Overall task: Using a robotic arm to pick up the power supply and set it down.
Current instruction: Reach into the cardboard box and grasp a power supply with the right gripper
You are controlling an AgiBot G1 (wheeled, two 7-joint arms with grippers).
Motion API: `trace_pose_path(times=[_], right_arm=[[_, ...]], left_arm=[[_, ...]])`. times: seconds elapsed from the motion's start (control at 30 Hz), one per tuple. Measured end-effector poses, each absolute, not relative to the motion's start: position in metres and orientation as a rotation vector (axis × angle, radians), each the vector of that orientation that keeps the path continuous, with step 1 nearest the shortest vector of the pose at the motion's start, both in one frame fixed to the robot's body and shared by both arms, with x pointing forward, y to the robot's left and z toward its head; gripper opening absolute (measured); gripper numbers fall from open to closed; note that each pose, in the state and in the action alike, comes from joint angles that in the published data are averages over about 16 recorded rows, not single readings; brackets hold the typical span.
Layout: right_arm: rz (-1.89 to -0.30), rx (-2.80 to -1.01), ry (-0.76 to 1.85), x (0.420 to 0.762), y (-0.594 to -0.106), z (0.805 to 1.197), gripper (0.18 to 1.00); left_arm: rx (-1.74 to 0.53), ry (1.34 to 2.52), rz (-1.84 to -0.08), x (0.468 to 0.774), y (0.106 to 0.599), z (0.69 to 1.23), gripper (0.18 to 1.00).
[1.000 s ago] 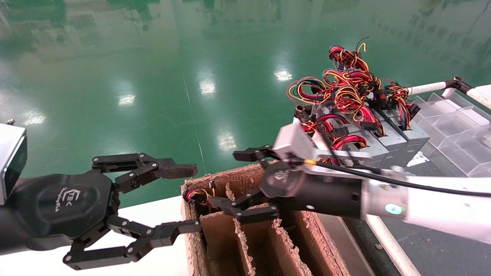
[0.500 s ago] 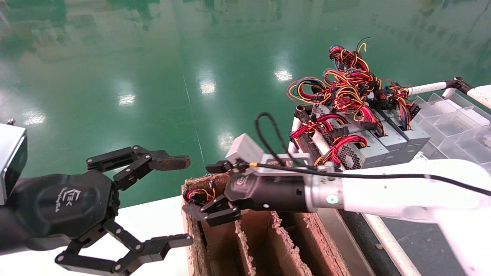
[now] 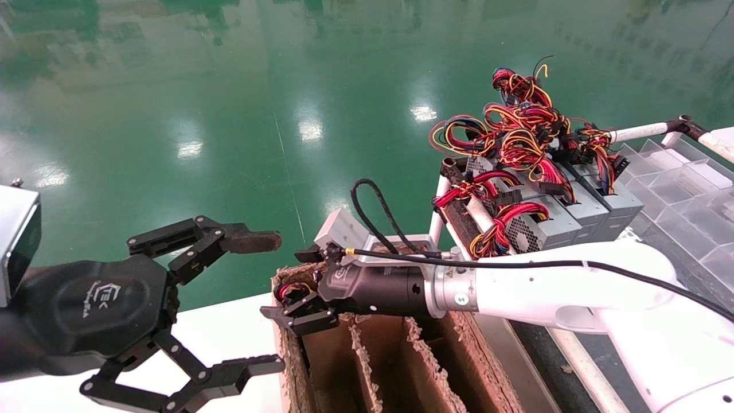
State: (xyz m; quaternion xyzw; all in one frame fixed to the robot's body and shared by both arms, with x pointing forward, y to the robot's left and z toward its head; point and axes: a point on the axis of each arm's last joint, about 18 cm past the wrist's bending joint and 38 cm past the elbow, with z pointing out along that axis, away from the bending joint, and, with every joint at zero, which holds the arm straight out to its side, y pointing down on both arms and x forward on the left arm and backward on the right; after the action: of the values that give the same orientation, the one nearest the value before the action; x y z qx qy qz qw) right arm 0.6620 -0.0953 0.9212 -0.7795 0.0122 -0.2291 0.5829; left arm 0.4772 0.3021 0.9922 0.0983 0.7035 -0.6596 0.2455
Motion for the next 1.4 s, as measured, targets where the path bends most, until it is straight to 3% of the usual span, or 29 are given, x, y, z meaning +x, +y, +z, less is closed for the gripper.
trace_pose_path(times=[0.47, 1.0, 1.4], right_arm=[[-0.509, -1.821, 0.057, 0.667, -0.097, 0.91, 0.841], [-0.504, -1.824, 0.093, 0.674, -0.105, 0.9, 0.476], [-0.485, -1.8, 0.11, 0.674, -0.113, 0.897, 0.306]], left_arm=[[0.268, 1.92, -1.8, 0.477, 0.302, 0.992, 1.001], [0.268, 1.92, -1.8, 0.477, 0.302, 0.992, 1.001], [0.268, 1.92, -1.8, 0.477, 0.302, 0.992, 1.001]])
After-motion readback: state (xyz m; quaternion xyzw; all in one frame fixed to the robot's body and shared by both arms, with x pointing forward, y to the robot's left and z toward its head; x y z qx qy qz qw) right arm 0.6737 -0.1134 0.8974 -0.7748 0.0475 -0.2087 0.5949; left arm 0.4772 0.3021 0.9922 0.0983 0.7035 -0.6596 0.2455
